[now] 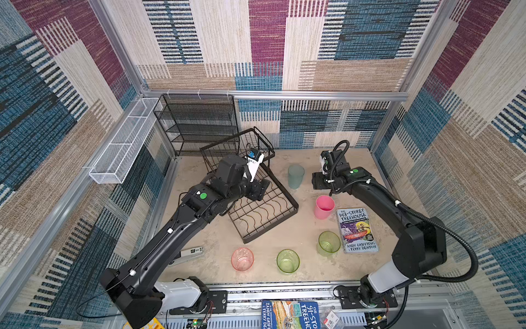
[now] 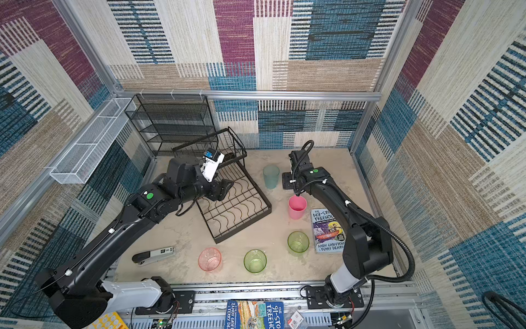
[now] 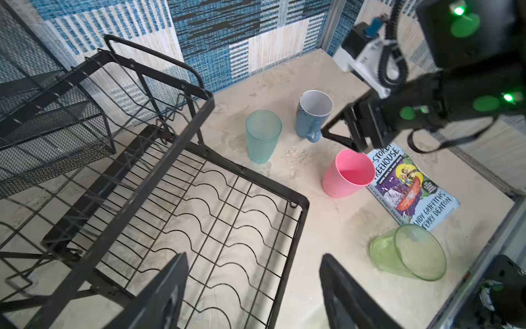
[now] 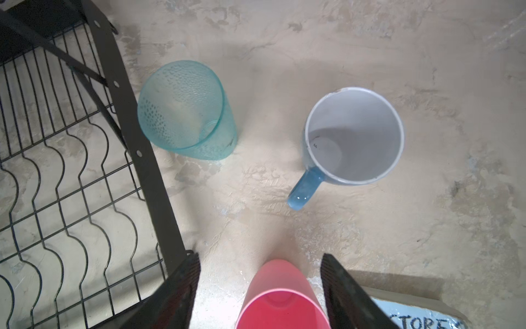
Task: Load cups into a dish rack
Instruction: Pick up the cup from the middle-right of the table.
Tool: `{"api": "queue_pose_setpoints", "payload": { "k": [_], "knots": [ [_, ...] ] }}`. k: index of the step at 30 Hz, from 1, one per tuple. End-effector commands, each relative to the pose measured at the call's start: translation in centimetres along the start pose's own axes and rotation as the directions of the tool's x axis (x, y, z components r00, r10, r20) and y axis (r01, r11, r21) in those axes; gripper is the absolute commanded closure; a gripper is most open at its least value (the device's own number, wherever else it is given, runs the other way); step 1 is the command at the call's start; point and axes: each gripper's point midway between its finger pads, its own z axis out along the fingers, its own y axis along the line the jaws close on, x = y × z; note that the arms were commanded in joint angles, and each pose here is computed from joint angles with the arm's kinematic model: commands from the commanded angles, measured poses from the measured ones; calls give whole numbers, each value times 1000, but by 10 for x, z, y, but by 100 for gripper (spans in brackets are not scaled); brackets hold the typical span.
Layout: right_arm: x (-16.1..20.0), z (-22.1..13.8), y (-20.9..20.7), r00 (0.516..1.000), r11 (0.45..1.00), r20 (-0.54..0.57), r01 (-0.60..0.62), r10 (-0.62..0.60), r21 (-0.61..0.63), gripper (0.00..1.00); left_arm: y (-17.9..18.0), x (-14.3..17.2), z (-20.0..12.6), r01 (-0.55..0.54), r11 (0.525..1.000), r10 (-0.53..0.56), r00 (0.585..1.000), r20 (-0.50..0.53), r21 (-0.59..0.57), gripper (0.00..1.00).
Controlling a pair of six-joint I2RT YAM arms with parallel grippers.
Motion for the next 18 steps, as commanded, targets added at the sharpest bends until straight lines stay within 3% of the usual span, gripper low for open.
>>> {"api": "queue_pose_setpoints", "payload": {
  "k": [1,8,18],
  "knots": [
    [-13,8,-9,999,998,7,-36,36,50,33,-7,8,3,-61,998,60,998,-22,-31,24],
    [-29,32,-21,995,993,-20,-96,97,65,42,-22,30,10,-30,999,29,997,-67,-11,24],
    [-41,50,-25,986,982,-28,-159,163,102,43,-30,49,20,-11,1000,10,996,-83,-10,24]
  ]
}}
